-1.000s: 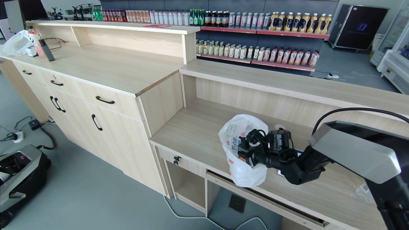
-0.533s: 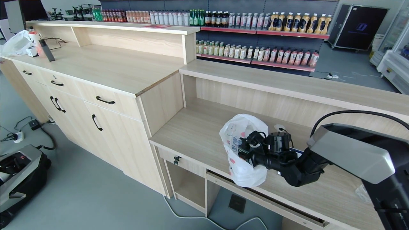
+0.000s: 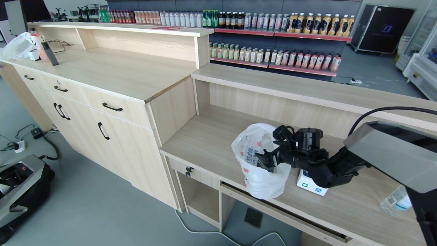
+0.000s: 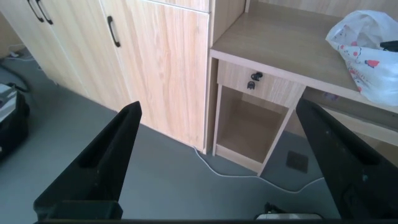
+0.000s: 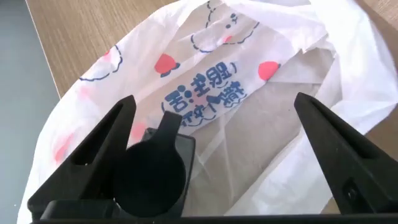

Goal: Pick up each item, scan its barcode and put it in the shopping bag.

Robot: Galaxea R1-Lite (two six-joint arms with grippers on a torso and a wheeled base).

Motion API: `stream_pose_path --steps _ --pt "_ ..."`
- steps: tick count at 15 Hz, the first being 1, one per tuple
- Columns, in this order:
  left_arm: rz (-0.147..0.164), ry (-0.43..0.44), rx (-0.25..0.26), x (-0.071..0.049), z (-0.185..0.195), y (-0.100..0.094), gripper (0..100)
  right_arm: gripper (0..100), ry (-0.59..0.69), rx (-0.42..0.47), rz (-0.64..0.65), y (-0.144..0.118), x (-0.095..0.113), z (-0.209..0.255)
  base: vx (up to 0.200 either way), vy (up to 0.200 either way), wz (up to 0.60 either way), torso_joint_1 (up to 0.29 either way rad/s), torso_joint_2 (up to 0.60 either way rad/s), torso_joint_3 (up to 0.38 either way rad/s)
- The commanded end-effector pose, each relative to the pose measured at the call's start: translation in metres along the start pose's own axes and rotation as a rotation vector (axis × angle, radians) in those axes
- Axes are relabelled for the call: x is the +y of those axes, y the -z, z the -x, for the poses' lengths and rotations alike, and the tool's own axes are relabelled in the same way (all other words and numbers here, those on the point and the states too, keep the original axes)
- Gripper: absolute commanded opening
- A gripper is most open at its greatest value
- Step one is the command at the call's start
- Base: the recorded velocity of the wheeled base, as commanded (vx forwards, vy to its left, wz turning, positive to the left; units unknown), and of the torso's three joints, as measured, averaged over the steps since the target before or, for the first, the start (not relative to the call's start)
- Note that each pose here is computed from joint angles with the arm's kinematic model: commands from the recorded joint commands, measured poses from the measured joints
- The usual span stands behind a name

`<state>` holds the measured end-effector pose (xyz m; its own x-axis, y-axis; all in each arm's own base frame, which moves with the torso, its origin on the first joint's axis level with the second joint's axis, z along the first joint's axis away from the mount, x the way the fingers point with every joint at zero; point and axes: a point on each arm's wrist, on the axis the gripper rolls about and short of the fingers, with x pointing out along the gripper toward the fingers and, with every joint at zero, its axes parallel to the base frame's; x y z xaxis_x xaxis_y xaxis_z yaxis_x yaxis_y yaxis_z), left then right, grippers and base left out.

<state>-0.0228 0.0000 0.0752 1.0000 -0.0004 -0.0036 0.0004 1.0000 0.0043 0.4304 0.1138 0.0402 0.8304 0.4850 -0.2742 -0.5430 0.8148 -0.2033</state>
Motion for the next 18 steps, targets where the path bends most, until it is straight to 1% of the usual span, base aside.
stream_pose_path --steps 1,4,7,8,9,10,11,12,13,14,15,16,18 --pt "0.0 0.0 -0.001 0.0 0.0 0.0 100 100 0.065 -0.061 0.001 -0.036 -0.024 0.032 0.0 0.0 0.0 0.0 0.0 0.0" --pt "0.0 0.0 -0.001 0.0 0.0 0.0 100 100 0.146 -0.059 -0.005 -0.05 -0.043 0.084 0.0 0.0 0.0 0.0 0.0 0.0" --pt "0.0 0.0 -0.001 0.0 0.0 0.0 100 100 0.284 -0.067 -0.006 -0.064 -0.074 0.142 0.0 0.0 0.0 0.0 0.0 0.0" --pt "0.0 0.0 -0.001 0.0 0.0 0.0 100 100 0.368 -0.009 0.004 -0.062 -0.084 0.166 0.0 0.0 0.0 0.0 0.0 0.0" --pt "0.0 0.0 -0.001 0.0 0.0 0.0 100 100 0.44 0.062 0.012 -0.055 -0.085 0.185 0.0 0.0 -0.6 0.002 0.0 0.002" --pt "0.0 0.0 -0.001 0.0 0.0 0.0 100 100 0.495 0.11 -0.006 -0.047 -0.082 0.208 0.0 0.0 -0.6 0.002 0.01 0.002" --pt "0.0 0.0 -0.001 0.0 0.0 0.0 100 100 0.528 0.138 -0.012 -0.041 -0.078 0.229 0.0 0.0 -0.6 -0.002 0.0 0.007" --pt "0.0 0.0 -0.001 0.0 0.0 0.0 100 100 0.582 0.153 0.003 -0.041 -0.072 0.25 0.0 0.0 -0.6 0.002 0.0 0.002" --pt "0.0 0.0 -0.001 0.0 0.0 0.0 100 100 0.626 0.165 0.003 -0.041 -0.07 0.26 0.0 0.0 -0.6 0.007 0.0 0.002" --pt "0.0 0.0 -0.001 0.0 0.0 0.0 100 100 0.72 0.188 -0.004 -0.044 -0.058 0.283 0.0 0.0 -0.6 -0.002 0.0 -0.002" --pt "0.0 0.0 -0.001 0.0 0.0 0.0 100 100 0.773 0.212 -0.014 -0.046 -0.052 0.298 0.0 0.0 -0.6 0.007 0.0 0.002" --pt "0.0 0.0 -0.001 0.0 0.0 0.0 100 100 0.797 0.203 -0.021 -0.05 -0.051 0.305 0.0 0.0 0.0 0.0 0.0 0.0" --pt "0.0 0.0 -0.001 0.0 0.0 0.0 100 100 0.811 0.192 -0.078 -0.047 -0.054 0.304 0.0 0.0 0.0 0.0 0.0 0.0"
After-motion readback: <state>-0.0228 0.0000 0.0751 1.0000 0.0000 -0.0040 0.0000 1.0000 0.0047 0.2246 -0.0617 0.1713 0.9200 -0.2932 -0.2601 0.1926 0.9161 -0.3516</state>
